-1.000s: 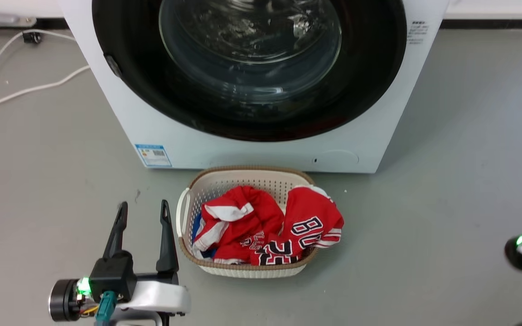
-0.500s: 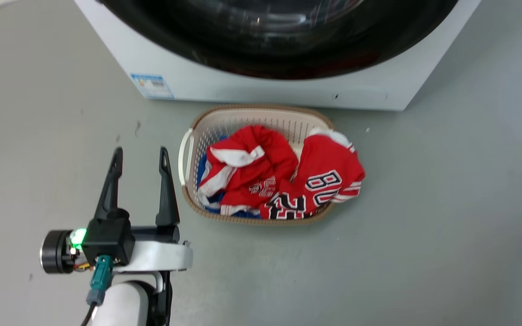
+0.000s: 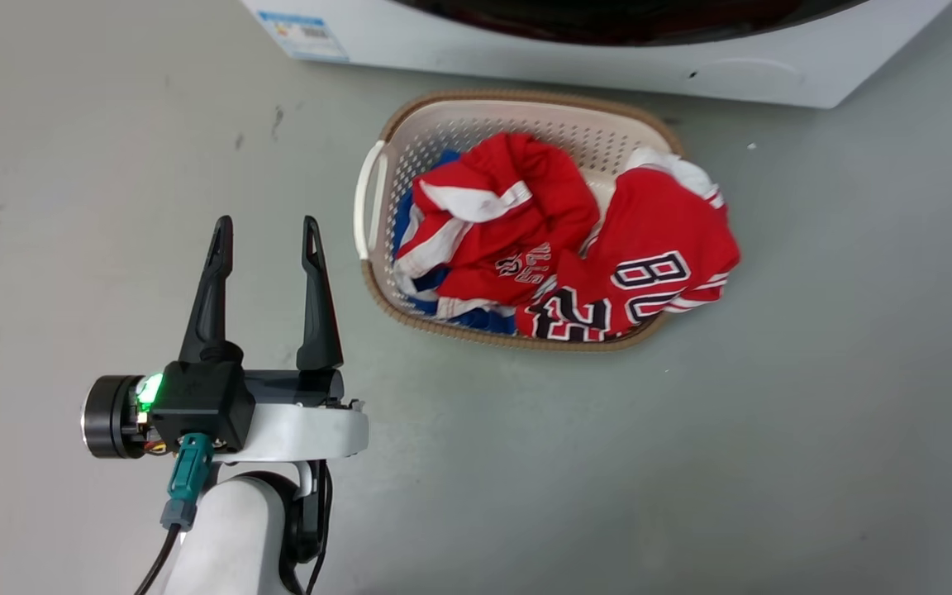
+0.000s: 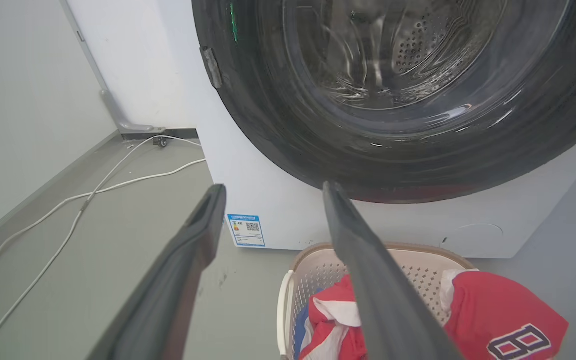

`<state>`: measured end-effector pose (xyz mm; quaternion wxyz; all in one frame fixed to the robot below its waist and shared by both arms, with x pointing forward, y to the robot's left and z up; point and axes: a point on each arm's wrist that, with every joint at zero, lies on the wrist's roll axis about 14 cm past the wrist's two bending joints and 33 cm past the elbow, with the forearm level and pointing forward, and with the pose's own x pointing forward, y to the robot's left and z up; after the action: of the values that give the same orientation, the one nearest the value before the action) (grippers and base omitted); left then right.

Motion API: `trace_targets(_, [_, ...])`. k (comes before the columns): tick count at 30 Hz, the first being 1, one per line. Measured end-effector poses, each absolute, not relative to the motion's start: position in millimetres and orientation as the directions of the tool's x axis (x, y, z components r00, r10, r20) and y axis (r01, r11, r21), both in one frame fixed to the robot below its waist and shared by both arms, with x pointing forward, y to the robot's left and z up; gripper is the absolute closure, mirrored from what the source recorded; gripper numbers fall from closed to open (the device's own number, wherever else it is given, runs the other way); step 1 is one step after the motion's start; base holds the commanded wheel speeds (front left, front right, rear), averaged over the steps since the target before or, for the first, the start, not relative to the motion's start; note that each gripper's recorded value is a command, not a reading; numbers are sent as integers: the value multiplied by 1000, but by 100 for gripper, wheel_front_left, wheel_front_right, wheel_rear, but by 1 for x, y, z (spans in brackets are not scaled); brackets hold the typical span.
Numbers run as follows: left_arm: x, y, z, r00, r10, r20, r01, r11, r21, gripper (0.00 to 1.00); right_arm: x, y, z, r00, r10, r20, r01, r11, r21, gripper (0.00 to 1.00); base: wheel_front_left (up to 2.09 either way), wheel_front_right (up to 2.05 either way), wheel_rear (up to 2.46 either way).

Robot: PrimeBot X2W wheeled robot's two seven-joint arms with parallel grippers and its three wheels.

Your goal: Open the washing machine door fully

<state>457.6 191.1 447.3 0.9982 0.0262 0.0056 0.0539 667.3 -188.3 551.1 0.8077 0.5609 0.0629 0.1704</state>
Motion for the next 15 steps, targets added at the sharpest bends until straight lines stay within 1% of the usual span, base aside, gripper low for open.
trace_targets(4, [456,199,439,990,136,-32,-134,989,62,0,680,-160,536,900,434,35,-207,357,911,100,0,0,0])
trace_targets(7, [454,203,436,988,149,-42,-146,987,64,0,686,-151,530,884,467,7,-208,381,901,100,0,0,0])
trace_targets(12, [455,205,435,987,158,-43,-155,986,63,0,687,-138,519,849,525,-54,-209,428,879,100,0,0,0])
trace_targets(15, [456,204,435,986,159,-42,-156,986,58,0,683,-134,516,833,549,-75,-210,439,874,100,0,0,0])
